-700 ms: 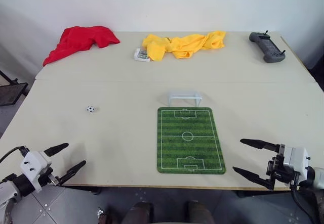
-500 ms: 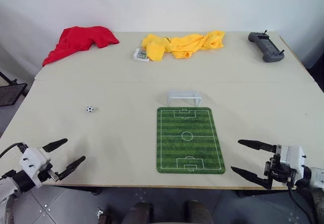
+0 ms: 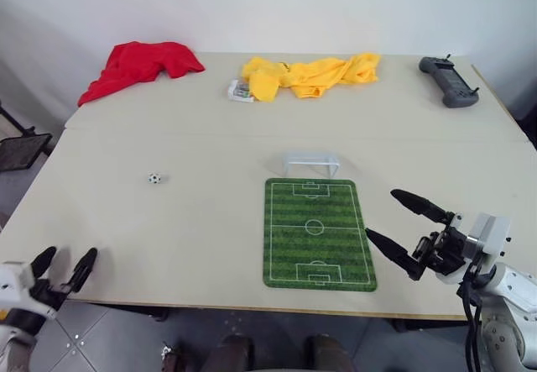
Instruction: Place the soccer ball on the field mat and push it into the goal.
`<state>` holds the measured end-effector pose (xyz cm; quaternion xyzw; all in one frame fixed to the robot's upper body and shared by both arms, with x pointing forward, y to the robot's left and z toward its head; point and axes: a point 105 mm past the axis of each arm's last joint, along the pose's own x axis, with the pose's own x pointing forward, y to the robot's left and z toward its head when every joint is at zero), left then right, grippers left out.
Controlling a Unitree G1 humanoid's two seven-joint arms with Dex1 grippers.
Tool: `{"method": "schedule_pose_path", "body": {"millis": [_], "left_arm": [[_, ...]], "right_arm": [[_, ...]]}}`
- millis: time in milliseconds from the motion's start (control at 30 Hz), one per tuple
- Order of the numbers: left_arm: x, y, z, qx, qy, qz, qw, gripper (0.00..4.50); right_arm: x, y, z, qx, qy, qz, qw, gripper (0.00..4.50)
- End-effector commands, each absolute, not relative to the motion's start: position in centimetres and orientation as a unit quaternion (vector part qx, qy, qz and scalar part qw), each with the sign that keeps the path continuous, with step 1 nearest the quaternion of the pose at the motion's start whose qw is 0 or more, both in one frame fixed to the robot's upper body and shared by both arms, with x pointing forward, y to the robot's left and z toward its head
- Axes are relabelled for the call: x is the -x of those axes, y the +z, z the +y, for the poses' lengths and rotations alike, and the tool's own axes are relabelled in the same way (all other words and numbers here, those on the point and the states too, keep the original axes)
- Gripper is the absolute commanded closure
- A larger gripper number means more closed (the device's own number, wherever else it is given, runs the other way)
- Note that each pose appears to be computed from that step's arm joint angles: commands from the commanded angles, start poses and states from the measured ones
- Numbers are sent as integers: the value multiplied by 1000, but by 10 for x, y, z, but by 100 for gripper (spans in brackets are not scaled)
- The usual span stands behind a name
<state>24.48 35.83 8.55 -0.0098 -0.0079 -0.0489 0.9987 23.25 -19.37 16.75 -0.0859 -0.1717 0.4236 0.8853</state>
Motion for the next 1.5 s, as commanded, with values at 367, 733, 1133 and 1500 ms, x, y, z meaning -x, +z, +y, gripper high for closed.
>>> {"method": "schedule_pose_path", "body": {"millis": [367, 733, 1133, 1500], "left_arm": [[-368, 147, 299, -8, -96, -8, 995, 2], [-376, 125, 297, -45, -93, 43, 994, 41], [-367, 121, 295, -55, -122, 49, 990, 363], [-264, 124, 169, -177, -593, 2, 786, 363]], "right_arm": [[-223, 165, -172, 93, 493, -168, 848, 0], [-224, 164, -173, 87, 476, -169, 859, 0], [-224, 163, -178, 91, 459, -168, 867, 0], [-201, 150, -207, 123, 498, -105, 852, 0]]}}
